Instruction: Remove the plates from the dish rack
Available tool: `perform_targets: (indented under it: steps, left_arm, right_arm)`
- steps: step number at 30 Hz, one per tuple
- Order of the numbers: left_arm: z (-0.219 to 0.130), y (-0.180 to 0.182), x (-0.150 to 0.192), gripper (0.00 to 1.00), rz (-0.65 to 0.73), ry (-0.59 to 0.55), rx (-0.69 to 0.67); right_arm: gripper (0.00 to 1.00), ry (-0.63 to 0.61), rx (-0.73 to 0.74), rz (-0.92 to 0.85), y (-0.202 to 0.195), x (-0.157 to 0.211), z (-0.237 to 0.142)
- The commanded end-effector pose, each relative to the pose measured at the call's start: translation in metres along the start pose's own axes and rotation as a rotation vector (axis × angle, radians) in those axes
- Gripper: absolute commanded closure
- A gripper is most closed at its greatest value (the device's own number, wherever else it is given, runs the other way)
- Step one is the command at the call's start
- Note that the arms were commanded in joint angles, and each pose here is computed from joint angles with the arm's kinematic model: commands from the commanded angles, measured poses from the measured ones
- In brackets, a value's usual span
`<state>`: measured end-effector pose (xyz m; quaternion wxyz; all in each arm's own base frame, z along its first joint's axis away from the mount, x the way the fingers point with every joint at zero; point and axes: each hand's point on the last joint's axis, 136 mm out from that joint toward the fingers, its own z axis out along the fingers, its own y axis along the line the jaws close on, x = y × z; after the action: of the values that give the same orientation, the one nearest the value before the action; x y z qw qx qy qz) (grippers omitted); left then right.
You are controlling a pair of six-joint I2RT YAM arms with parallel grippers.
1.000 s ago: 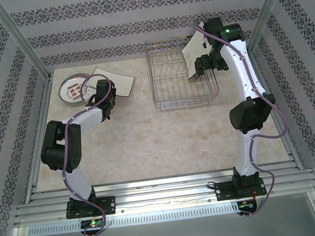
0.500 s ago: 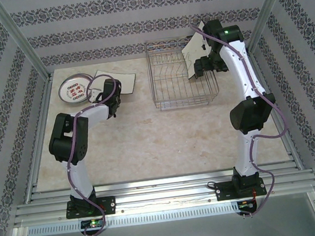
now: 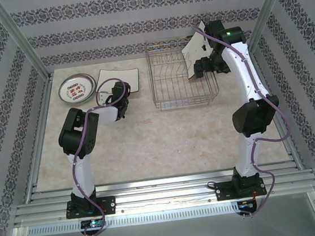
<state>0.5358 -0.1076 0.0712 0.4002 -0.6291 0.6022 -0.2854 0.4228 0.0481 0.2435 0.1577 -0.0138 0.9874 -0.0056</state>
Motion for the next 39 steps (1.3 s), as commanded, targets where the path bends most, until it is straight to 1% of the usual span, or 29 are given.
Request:
perform_targets:
  steps: [1,3,10,14,17,22,25,30,31,32,33,36,39]
  left_arm:
    - [0.001,0.007,0.000,0.90,-0.008,-0.024,-0.008]
    - [0.002,0.012,-0.001,0.80,0.001,-0.027,-0.021]
    - [0.003,0.024,0.000,0.67,0.026,-0.024,-0.047]
    - [0.003,0.027,0.000,0.63,0.044,-0.017,-0.059]
    - [0.003,0.029,0.001,0.50,0.059,-0.010,-0.068]
    - [0.001,0.033,0.002,0.38,0.114,0.004,-0.098]
    - [-0.003,0.037,0.002,0.34,0.137,0.012,-0.117]
    - [-0.015,0.043,-0.002,0.26,0.213,0.026,-0.165]
    - [-0.019,0.044,-0.004,0.23,0.235,0.028,-0.179]
    - [-0.023,0.044,-0.005,0.05,0.264,0.035,-0.192]
    - [-0.027,0.042,-0.006,0.00,0.285,0.041,-0.199]
    - [-0.042,0.035,-0.010,0.00,0.373,0.057,-0.209]
    - [-0.059,0.027,-0.016,0.00,0.491,0.073,-0.228]
  right_arm:
    - [0.02,-0.030,-0.024,-0.001,-0.001,0.001,-0.013]
    - [0.02,-0.031,-0.023,-0.001,-0.001,0.002,-0.014]
    - [0.02,-0.041,-0.026,0.002,-0.001,0.002,-0.018]
    - [0.02,-0.045,-0.029,0.001,-0.001,0.002,-0.020]
    - [0.02,-0.042,-0.029,0.001,-0.001,0.003,-0.020]
    - [0.02,-0.043,-0.032,0.002,0.000,0.003,-0.019]
    - [0.02,-0.046,-0.033,0.002,0.000,0.002,-0.020]
    - [0.02,-0.048,-0.035,0.002,0.000,0.002,-0.021]
    - [0.02,-0.047,-0.037,0.002,0.001,0.002,-0.021]
    - [0.02,-0.048,-0.039,0.003,0.001,0.002,-0.023]
    - [0.02,-0.050,-0.039,0.001,0.001,0.003,-0.024]
    - [0.02,-0.060,-0.030,0.008,-0.001,0.005,-0.030]
    - [0.02,-0.081,-0.026,0.010,-0.003,0.006,-0.040]
